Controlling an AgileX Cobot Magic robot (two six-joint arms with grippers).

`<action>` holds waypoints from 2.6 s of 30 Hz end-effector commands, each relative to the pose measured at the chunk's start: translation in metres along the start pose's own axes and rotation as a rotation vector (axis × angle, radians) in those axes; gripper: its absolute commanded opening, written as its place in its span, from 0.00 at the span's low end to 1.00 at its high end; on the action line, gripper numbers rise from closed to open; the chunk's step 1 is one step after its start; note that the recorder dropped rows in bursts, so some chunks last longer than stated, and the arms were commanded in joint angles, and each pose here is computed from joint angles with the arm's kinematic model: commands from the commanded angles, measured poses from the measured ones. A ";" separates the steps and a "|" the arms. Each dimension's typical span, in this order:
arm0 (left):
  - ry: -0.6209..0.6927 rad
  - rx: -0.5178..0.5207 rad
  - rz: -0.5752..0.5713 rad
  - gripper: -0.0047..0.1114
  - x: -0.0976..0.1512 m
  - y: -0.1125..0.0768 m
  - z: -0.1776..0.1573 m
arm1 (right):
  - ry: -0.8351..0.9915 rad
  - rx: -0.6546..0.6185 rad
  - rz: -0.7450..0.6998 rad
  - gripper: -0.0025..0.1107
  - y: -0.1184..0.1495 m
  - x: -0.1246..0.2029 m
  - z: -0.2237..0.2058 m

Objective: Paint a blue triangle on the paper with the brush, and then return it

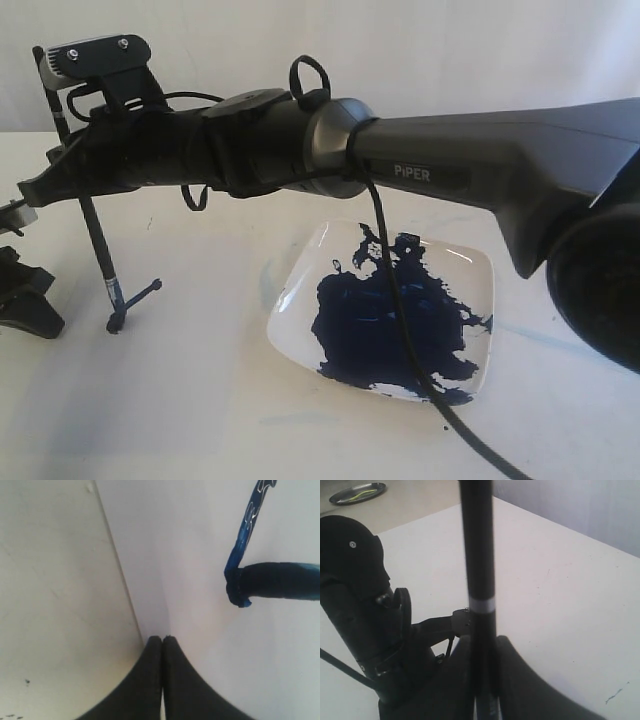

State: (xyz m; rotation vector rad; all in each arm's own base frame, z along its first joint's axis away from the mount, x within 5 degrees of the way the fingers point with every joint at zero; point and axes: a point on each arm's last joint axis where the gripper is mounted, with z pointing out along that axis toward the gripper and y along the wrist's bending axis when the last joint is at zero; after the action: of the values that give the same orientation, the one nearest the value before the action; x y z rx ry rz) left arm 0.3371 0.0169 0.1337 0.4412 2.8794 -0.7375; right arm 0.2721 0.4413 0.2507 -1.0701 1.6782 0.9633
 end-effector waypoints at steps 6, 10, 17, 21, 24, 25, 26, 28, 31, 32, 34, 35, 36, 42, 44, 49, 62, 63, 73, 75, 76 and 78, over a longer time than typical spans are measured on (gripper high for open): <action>-0.002 0.013 0.003 0.04 0.000 -0.003 -0.004 | 0.028 0.008 -0.011 0.02 0.000 -0.001 -0.003; -0.001 0.015 0.003 0.04 0.000 -0.003 -0.004 | 0.028 0.008 -0.013 0.02 0.000 -0.001 -0.003; -0.001 0.015 0.003 0.04 0.000 -0.003 -0.004 | 0.028 0.008 -0.011 0.02 0.000 -0.001 -0.003; -0.001 0.015 0.003 0.04 0.000 -0.003 -0.004 | 0.028 0.010 0.000 0.02 -0.001 -0.001 -0.003; -0.001 0.015 0.003 0.04 0.000 -0.003 -0.004 | 0.026 0.015 0.001 0.02 -0.003 -0.002 -0.005; -0.001 0.015 0.003 0.04 0.000 -0.003 -0.004 | 0.025 0.012 0.001 0.02 -0.003 -0.003 -0.005; -0.001 0.015 0.003 0.04 0.000 -0.003 -0.004 | 0.022 0.014 0.001 0.02 -0.004 -0.004 -0.006; -0.001 0.015 0.003 0.04 0.000 -0.003 -0.004 | 0.018 0.015 -0.001 0.02 -0.004 -0.006 -0.007; -0.001 0.015 0.003 0.04 0.000 -0.003 -0.004 | 0.019 0.016 -0.014 0.02 -0.004 -0.008 -0.009; -0.001 0.015 0.003 0.04 0.000 -0.003 -0.004 | 0.019 0.017 -0.017 0.02 -0.004 -0.009 -0.010; -0.001 0.015 0.003 0.04 0.000 -0.003 -0.004 | 0.027 0.022 -0.014 0.02 -0.004 -0.008 -0.010; -0.001 0.015 0.003 0.04 0.000 -0.003 -0.004 | 0.032 0.023 -0.021 0.02 -0.004 -0.007 -0.010; 0.001 0.016 0.003 0.04 0.000 -0.003 -0.004 | 0.036 0.024 -0.022 0.02 -0.004 -0.007 -0.010; 0.001 0.016 0.003 0.04 0.000 -0.003 -0.004 | 0.045 0.026 -0.025 0.02 -0.005 -0.006 -0.010; 0.001 0.016 0.003 0.04 0.000 -0.003 -0.004 | 0.047 0.029 -0.025 0.02 -0.006 -0.006 -0.010; 0.001 0.016 0.003 0.04 0.000 -0.003 -0.004 | 0.059 0.018 0.008 0.02 -0.016 -0.006 -0.014; 0.001 0.016 0.003 0.04 0.000 -0.003 -0.004 | 0.127 0.024 -0.013 0.02 -0.023 -0.003 -0.020; 0.001 0.016 0.003 0.04 0.000 -0.003 -0.004 | 0.128 0.021 -0.013 0.02 -0.023 -0.002 -0.020; 0.001 0.016 0.003 0.04 0.000 -0.003 -0.004 | 0.144 0.025 -0.010 0.02 -0.030 -0.004 -0.026; 0.001 0.016 0.003 0.04 0.000 -0.003 -0.004 | 0.148 0.029 -0.016 0.02 -0.030 -0.005 -0.027; 0.001 0.016 0.003 0.04 0.000 -0.003 -0.004 | 0.146 0.029 -0.019 0.02 -0.030 -0.006 -0.028; 0.001 0.016 0.003 0.04 0.000 -0.003 -0.004 | 0.149 0.034 -0.025 0.02 -0.031 -0.007 -0.029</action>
State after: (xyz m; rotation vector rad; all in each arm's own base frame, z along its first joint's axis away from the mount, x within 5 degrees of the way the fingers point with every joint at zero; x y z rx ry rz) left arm 0.3371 0.0169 0.1337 0.4436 2.8787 -0.7372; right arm 0.2932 0.4114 0.2557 -1.1556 1.7981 0.8728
